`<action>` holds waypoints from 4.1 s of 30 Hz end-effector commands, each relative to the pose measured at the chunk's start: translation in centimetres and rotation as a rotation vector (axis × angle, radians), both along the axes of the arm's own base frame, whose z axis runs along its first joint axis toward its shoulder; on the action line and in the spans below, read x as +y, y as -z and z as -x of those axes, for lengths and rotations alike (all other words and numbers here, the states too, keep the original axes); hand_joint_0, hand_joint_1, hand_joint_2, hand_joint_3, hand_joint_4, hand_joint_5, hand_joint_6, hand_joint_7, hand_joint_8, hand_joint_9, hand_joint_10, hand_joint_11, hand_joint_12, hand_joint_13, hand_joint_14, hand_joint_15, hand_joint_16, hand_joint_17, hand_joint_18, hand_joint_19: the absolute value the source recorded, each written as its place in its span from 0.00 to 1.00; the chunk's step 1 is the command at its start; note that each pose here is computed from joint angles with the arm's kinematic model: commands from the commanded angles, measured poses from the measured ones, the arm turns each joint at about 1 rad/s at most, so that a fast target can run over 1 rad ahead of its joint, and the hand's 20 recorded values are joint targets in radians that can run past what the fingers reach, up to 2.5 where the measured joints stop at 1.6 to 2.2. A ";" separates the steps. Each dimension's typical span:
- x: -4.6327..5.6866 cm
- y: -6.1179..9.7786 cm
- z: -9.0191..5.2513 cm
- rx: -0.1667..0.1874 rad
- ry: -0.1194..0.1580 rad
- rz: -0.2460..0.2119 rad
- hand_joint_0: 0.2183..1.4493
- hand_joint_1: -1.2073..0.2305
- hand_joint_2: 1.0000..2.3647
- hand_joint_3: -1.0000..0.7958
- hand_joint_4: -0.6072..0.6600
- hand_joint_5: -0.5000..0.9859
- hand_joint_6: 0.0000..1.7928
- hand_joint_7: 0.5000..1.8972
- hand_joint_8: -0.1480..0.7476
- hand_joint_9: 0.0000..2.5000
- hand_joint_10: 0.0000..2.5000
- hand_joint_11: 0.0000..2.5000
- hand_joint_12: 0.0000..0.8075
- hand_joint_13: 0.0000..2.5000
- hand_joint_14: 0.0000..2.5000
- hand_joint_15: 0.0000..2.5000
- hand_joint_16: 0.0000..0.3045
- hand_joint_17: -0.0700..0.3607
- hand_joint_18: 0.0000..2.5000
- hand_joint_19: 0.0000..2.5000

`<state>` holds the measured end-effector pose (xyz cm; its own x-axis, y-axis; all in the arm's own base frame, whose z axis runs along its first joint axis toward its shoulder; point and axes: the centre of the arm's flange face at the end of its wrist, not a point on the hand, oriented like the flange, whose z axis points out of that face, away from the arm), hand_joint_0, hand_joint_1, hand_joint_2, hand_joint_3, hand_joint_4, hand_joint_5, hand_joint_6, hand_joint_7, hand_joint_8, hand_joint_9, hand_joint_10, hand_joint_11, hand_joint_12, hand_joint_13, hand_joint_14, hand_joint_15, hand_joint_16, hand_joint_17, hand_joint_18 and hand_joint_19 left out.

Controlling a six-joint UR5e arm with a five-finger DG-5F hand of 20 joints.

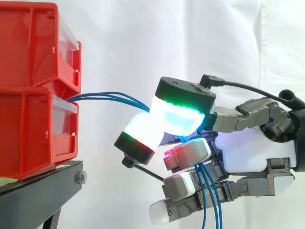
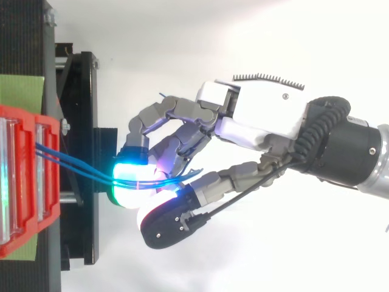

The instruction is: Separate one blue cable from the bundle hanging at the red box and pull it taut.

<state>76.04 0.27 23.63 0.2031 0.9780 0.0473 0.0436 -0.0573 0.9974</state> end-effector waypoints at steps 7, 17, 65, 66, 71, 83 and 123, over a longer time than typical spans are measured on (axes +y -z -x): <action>0.0 0.0 0.0 0.001 0.002 0.007 0.28 0.25 0.00 0.28 0.57 0.19 0.52 0.27 0.44 0.38 0.21 0.50 0.41 0.43 0.01 0.43 0.10 0.33 0.26 0.15; 0.0 0.0 0.0 0.001 0.001 0.007 0.27 0.37 0.00 0.28 0.58 0.19 0.51 0.24 0.46 0.38 0.22 0.49 0.42 0.43 0.01 0.43 0.11 0.34 0.27 0.16; -0.6 -1.4 0.8 0.051 0.018 0.121 0.33 0.40 0.01 0.39 0.57 0.19 0.52 0.35 0.46 0.38 0.18 0.52 0.42 0.39 0.01 0.40 0.12 0.36 0.26 0.18; -0.6 -1.5 0.8 0.049 0.020 0.119 0.34 0.39 0.01 0.40 0.57 0.19 0.52 0.35 0.45 0.38 0.18 0.51 0.42 0.39 0.01 0.40 0.12 0.36 0.26 0.19; -0.7 -1.5 0.8 0.049 0.021 0.118 0.35 0.33 0.01 0.43 0.54 0.18 0.52 0.38 0.45 0.38 0.18 0.51 0.42 0.39 0.01 0.39 0.12 0.36 0.26 0.19; -1.0 -1.5 0.8 0.049 0.026 0.116 0.39 0.28 0.01 0.45 0.51 0.18 0.53 0.33 0.43 0.38 0.17 0.52 0.42 0.38 0.01 0.39 0.12 0.36 0.26 0.19; -1.3 -1.4 0.8 0.048 0.038 0.115 0.38 0.29 0.01 0.45 0.50 0.18 0.53 0.40 0.43 0.40 0.17 0.52 0.42 0.39 0.01 0.39 0.13 0.36 0.27 0.21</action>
